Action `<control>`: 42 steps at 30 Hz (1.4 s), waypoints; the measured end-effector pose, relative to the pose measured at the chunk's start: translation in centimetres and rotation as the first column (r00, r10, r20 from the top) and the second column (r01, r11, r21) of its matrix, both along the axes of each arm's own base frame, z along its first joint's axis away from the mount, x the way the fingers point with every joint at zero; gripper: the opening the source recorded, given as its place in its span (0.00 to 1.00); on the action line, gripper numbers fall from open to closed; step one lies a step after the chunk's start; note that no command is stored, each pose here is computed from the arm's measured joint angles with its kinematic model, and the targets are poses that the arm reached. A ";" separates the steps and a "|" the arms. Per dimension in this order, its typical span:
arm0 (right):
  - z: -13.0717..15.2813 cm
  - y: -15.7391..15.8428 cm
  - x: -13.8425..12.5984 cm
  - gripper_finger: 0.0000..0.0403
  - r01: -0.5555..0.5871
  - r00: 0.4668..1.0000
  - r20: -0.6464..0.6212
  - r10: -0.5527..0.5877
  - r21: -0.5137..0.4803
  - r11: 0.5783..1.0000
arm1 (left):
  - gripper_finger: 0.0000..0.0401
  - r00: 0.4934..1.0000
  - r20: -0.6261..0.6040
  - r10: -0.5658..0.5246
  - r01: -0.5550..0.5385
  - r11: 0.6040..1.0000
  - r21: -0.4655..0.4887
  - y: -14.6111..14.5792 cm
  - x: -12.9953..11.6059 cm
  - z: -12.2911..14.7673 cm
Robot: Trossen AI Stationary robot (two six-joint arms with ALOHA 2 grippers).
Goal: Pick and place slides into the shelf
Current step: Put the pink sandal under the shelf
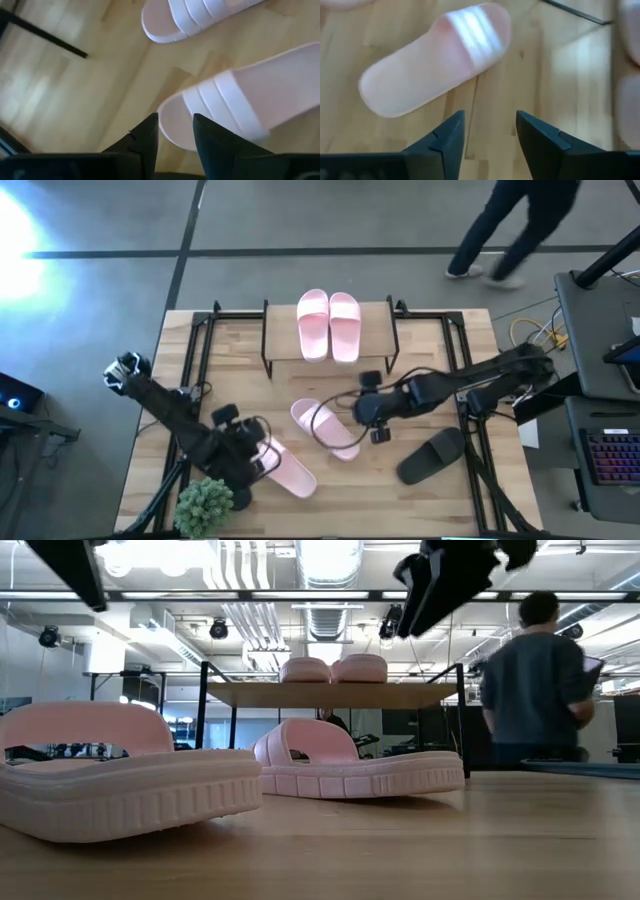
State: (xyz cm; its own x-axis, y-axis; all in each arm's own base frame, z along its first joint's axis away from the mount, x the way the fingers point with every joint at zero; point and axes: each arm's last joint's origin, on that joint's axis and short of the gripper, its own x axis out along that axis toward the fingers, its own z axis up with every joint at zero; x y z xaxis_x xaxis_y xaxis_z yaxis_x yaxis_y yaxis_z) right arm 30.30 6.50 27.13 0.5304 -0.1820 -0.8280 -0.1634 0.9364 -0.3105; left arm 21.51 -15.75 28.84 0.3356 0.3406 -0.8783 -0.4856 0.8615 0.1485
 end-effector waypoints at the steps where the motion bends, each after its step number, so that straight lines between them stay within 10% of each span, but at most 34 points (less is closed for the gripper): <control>1: -0.7 0.2 0.5 0.43 -0.018 1.000 -0.017 0.018 -0.013 1.000 | 0.27 1.000 0.009 0.016 -0.016 1.000 -0.004 -0.4 -0.2 -0.2; 28: -9.8 1.5 9.5 0.43 -0.190 0.979 0.033 0.202 -0.220 0.957 | 0.27 0.987 0.081 0.136 -0.135 0.991 -0.014 -2.2 -1.0 -1.0; 42: -10.6 -1.0 9.4 0.04 -0.002 1.000 -0.003 0.001 -0.252 0.968 | 0.27 0.987 0.088 0.135 -0.136 0.991 0.005 -2.1 -1.1 -1.3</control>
State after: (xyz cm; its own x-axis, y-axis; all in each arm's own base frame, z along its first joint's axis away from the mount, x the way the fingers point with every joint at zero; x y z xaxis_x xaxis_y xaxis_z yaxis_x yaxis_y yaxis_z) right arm 39.71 5.50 16.57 0.5283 -0.3841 -0.7572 -0.1659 0.8280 -0.5357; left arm 20.46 -17.82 27.55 0.3611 0.3974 -0.8436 -0.6093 0.7854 0.1092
